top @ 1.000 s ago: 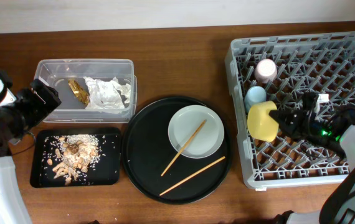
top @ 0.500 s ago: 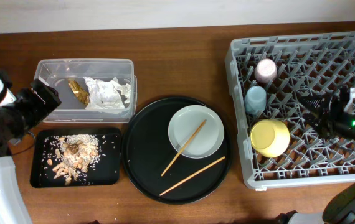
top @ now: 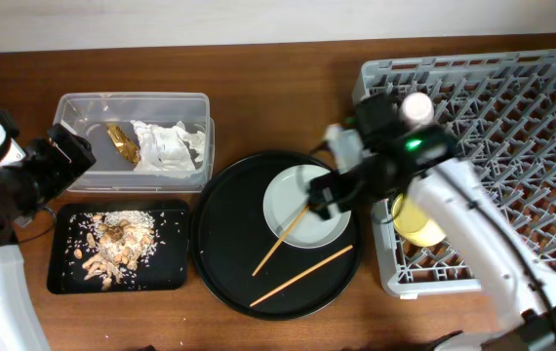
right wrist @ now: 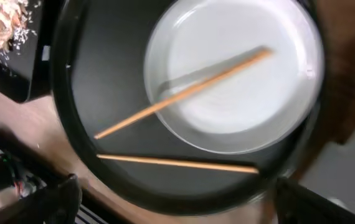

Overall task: Sort waste into correct bins and load items into the dishwasher rack
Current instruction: 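Move the right gripper to a chopstick on the round tray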

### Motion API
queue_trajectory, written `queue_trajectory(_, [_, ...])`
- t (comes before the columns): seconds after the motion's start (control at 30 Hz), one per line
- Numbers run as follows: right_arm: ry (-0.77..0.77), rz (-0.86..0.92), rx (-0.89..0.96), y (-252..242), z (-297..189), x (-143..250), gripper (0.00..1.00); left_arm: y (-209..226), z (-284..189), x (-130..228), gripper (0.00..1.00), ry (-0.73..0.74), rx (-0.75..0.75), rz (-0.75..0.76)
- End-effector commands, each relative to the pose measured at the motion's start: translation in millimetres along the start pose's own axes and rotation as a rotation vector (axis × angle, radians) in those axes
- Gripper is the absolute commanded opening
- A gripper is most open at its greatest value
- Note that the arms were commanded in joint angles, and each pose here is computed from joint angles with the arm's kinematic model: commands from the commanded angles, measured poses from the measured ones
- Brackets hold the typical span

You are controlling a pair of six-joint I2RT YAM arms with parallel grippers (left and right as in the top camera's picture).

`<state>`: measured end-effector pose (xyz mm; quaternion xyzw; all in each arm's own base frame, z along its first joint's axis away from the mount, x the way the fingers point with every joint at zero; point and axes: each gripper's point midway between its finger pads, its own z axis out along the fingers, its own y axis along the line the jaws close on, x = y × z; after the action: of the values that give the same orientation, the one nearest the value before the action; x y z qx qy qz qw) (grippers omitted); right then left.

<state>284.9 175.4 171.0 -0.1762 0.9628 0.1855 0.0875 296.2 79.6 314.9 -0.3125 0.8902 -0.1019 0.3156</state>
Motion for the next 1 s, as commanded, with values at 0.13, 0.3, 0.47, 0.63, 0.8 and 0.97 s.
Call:
queue_trajectory(0.13, [0.043,0.216,-0.008,85,56,18,0.61,1,-1,-1,0.99,-0.006,-0.004,-0.005])
queue_trajectory(0.3, [0.088,0.509,0.009,95,117,48,0.45,1,-1,-1,0.99,-0.006,-0.004,-0.005])
queue_trajectory(0.47, [0.068,0.644,0.035,74,156,65,0.4,1,-1,-1,0.99,-0.006,-0.004,-0.005])
queue_trajectory(0.63, [0.018,0.702,0.015,72,163,59,0.33,1,-1,-1,0.99,-0.006,-0.004,-0.005])
queue_trajectory(0.8, [-0.03,0.741,0.023,79,167,57,0.32,1,-1,-1,0.99,-0.006,-0.004,-0.005])
queue_trajectory(0.97, [-0.054,0.758,0.052,76,168,58,0.33,1,-1,-1,0.99,-0.006,-0.004,-0.005])
